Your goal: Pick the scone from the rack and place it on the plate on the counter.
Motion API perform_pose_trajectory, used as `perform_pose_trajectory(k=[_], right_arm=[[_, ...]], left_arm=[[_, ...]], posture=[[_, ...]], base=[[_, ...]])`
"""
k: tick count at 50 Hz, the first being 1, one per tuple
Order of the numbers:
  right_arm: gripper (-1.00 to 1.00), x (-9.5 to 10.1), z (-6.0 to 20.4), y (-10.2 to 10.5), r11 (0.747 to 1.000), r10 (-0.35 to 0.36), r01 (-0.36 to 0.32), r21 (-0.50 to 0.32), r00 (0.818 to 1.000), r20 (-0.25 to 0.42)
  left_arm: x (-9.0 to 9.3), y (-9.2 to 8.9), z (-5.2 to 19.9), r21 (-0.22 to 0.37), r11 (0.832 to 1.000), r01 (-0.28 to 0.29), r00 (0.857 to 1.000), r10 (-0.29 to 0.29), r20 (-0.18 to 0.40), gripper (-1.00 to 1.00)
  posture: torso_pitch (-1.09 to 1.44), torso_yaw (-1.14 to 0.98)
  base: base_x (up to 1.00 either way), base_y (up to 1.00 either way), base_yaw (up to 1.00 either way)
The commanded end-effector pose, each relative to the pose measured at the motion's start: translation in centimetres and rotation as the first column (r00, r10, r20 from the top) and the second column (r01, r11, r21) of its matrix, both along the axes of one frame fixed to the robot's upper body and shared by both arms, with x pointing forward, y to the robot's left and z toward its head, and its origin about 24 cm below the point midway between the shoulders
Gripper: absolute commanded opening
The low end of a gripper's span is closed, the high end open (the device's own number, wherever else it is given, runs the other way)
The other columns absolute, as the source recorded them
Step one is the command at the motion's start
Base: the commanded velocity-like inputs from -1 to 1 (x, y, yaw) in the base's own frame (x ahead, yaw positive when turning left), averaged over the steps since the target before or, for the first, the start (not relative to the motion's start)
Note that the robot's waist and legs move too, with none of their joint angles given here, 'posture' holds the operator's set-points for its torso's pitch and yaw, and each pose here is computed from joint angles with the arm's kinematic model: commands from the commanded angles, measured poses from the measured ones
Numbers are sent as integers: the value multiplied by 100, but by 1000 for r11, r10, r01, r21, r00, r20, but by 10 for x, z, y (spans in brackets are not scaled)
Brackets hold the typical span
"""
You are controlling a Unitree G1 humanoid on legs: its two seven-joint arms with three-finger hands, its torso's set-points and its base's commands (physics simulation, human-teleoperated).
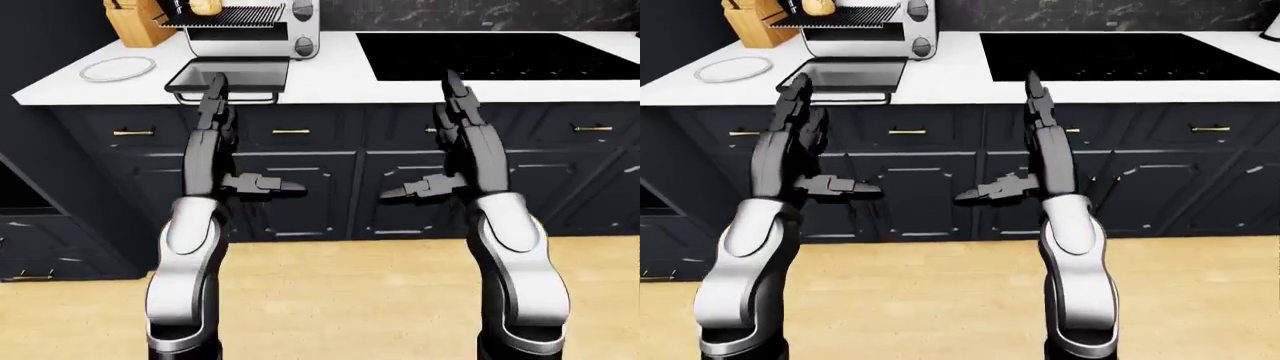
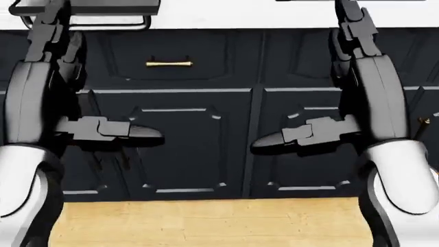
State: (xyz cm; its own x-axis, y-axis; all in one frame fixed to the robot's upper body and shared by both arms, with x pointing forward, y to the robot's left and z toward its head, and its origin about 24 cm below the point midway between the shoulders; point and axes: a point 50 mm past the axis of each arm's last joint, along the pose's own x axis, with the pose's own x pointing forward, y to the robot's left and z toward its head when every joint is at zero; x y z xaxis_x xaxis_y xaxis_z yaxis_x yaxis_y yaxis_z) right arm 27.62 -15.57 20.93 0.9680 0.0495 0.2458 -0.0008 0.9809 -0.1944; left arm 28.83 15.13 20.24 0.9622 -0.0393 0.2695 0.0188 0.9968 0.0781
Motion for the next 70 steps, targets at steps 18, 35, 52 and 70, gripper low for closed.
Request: perform_pose_trajectory(k=[18, 35, 52, 70], right_arm=[[100, -22, 62, 6, 999, 18, -13, -32, 988, 152], [100, -27, 77, 12, 997, 43, -31, -67, 981, 189], [100, -49, 84, -6, 992, 15, 7, -128, 986, 169], [100, -51, 94, 4, 990, 52, -22, -137, 975, 218]], left_arm=[[-25, 5, 60, -35, 999, -25, 984, 31, 177, 100], [-39, 4, 73, -18, 1000, -14, 974, 18, 227, 100], [-33, -1, 79, 8, 1000, -5, 972, 3, 236, 100], [-38, 0, 84, 20, 1000, -11, 967, 6, 256, 100]], posture=[[0, 0], [0, 0], [0, 0], [0, 0]], base=[[13, 61, 0], [23, 69, 0], [28, 55, 0], [18, 6, 0]])
